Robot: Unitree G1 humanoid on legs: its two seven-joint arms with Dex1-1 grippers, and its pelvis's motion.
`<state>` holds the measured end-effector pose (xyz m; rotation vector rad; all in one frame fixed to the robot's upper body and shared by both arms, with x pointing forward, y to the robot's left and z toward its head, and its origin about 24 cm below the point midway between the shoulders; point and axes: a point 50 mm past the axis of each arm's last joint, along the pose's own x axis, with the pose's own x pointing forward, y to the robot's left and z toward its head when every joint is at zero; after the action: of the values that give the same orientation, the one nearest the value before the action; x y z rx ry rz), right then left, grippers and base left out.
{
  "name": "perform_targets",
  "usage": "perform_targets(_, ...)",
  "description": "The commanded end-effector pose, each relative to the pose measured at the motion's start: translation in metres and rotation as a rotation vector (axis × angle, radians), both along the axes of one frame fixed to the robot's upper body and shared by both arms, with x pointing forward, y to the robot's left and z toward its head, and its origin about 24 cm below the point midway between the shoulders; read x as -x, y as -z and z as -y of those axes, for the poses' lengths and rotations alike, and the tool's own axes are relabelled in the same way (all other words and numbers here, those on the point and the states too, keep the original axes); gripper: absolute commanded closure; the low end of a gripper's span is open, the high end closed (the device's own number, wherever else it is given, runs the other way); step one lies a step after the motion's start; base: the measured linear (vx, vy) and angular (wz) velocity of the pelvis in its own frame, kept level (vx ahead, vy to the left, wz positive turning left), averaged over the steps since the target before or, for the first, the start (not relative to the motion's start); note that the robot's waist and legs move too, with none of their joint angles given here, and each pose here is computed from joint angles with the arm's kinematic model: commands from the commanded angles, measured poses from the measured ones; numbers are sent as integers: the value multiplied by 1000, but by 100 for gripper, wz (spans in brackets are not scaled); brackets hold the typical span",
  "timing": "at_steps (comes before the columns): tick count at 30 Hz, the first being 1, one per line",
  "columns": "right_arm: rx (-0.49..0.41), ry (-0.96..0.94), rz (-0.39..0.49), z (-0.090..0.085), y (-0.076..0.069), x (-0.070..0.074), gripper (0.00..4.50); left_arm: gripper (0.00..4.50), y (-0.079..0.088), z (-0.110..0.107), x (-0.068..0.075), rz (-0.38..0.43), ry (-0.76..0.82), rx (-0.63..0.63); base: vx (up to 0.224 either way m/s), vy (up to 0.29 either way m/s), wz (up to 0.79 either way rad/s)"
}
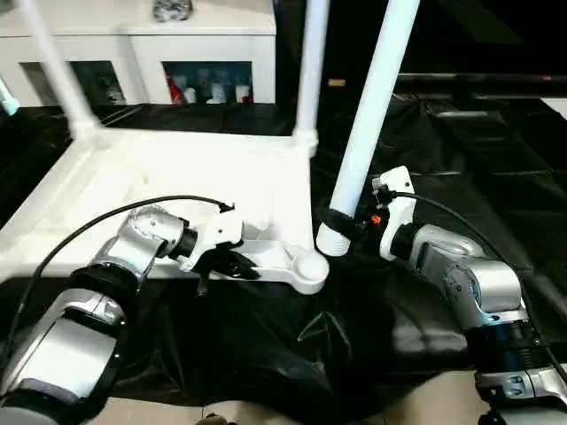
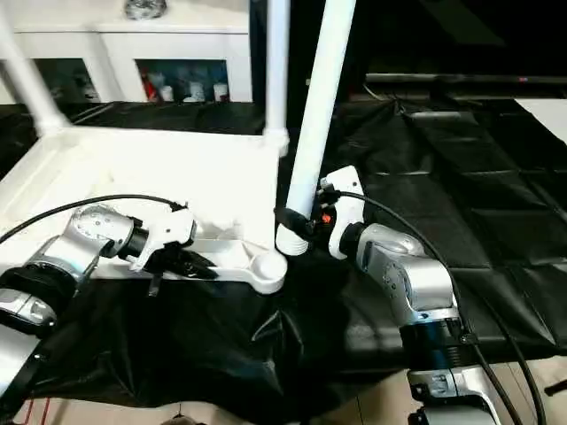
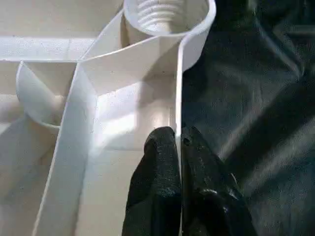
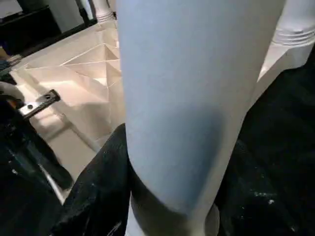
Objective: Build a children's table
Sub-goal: Pick table leg, then insert table leg to table base
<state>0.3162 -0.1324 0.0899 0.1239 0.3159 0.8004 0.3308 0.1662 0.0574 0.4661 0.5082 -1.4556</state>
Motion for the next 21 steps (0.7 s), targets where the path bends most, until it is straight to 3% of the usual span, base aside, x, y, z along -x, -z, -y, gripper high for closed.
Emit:
perform_targets(1,-4,-33,25,-2,-7,4,261,450,-3,2,-2,-31,-83,74,0,0,0)
perform_targets(4,-7,-38,24,-2,-8,4,261,450,3,4,-3,-59,-156,37,0,0,0)
perform_targets(6,3,-39,24,-2,-6,1,261,450,11,18,-3,-30,-233,59,0,0,0)
perform_targets(11,18,-43,27,-3,-5,-4,261,450,19,34,2,35,-251,54,0,0,0)
perform_targets(18,32,8,68,-1,-9,-11,261,450,13,42,6,64,-280,98,0,0,0)
perform_targets(21,68,8,70,0,-5,-13,261,450,11,46,7,54,-290,166,0,0,0)
